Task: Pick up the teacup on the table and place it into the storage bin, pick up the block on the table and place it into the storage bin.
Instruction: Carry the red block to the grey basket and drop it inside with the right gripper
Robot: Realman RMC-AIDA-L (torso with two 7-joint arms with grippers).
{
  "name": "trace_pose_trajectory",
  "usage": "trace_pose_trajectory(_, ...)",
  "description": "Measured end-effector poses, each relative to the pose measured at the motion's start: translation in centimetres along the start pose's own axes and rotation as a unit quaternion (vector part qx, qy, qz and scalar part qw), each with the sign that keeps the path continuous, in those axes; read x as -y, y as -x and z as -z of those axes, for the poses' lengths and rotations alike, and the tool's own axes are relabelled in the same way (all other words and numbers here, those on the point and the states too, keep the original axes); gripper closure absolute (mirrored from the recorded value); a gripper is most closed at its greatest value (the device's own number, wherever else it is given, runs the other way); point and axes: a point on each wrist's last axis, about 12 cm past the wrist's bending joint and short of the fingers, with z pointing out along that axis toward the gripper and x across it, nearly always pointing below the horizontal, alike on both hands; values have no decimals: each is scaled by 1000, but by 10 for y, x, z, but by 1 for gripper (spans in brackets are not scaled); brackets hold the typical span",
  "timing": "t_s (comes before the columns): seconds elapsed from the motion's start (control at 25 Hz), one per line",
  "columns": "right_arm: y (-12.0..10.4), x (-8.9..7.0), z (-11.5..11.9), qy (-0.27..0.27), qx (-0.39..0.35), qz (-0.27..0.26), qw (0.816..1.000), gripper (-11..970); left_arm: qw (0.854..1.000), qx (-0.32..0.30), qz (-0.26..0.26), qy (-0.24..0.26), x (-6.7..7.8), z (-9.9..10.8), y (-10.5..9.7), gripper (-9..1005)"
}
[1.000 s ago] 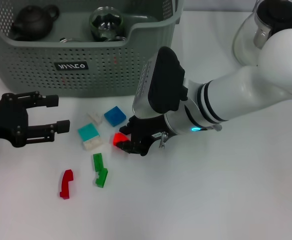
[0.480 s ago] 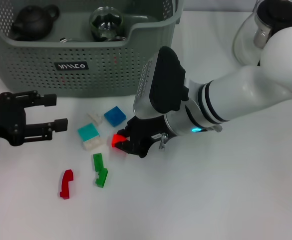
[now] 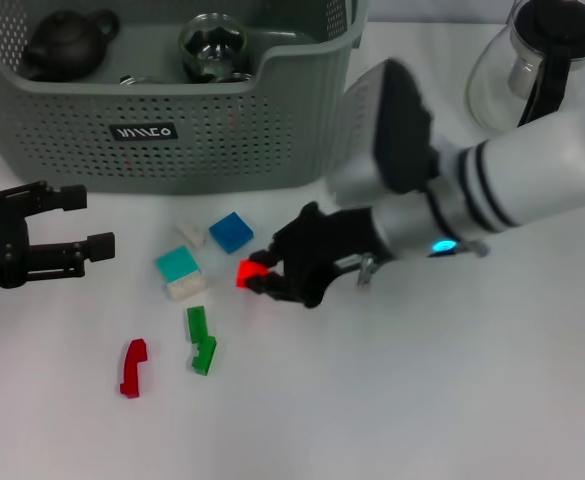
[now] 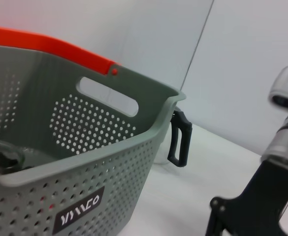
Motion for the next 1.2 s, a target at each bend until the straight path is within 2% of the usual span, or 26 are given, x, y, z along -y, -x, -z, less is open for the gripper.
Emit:
trace_pose_trajectory(0.16,10,-1,28,8,28,-3,1000,713,1000,-1,2,5,0,1,-3,148)
trace_pose_trajectory(0.28,30,-4,54,31,61,10,998,712,1000,-2,3,7,1,1,-4,118)
trace_pose_trajectory(0.44,67,-4,79,43,107,38,993,712,1000,-3,4,8,0,1,-4,121)
trace_pose_trajectory(0.56,99,4,88,22,134,64,989,711,1000,-3,3,8,0,1,-4,122)
trace_pose_trajectory(0.72,133,26,83,-20,147,76,986,710,1000,0,-1,9,-1,0,-3,122)
trace_pose_trajectory(0.84,149,48,72,-59,137,74,986,710,1000,3,-3,14,-2,-1,-1,122)
trace_pose_trajectory(0.88,156,59,64,-85,126,72,986,709,1000,4,-4,14,-3,-1,0,122)
trace_pose_trajectory(1.2,155,80,50,-145,88,59,984,708,999,20,-21,28,-7,0,6,123)
